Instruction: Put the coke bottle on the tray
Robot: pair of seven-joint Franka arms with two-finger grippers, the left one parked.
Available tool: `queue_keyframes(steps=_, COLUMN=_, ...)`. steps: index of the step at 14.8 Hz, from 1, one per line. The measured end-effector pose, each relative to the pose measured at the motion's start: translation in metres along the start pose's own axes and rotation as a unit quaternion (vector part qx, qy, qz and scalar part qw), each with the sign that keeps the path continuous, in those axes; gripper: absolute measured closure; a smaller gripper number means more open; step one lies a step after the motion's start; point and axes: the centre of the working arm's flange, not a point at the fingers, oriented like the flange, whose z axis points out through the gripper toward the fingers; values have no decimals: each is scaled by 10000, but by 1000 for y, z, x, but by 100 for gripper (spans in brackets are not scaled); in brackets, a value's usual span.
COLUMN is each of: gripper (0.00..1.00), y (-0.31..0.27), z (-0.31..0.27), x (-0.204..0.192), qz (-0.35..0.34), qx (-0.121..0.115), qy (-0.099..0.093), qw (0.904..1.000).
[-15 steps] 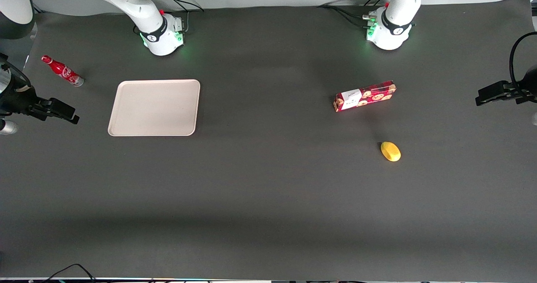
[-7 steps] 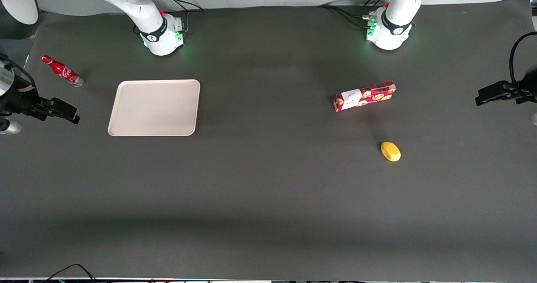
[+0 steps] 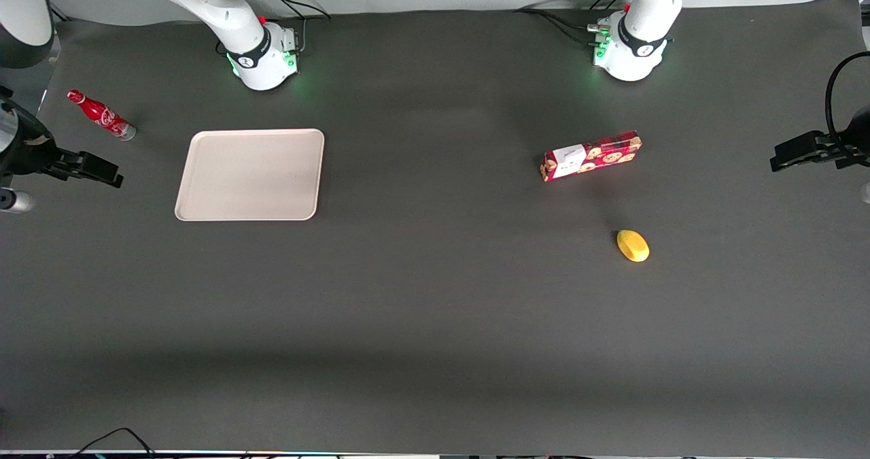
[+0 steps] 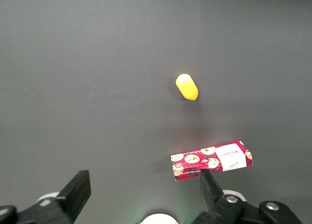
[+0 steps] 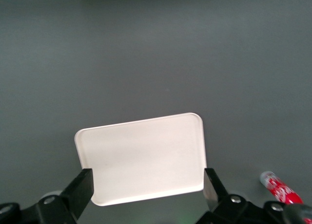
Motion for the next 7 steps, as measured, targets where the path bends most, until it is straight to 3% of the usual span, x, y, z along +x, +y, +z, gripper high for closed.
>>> queue_keyframes(steps=3, gripper=0, y=46, z=8, x=-10, qz=257, qx=-295, qy=-94, qw=9992)
queue_keyframes(steps=7, gripper=0, y=93, z=15, x=-33, qz=219, qx=-219, qy=-147, qw=9994)
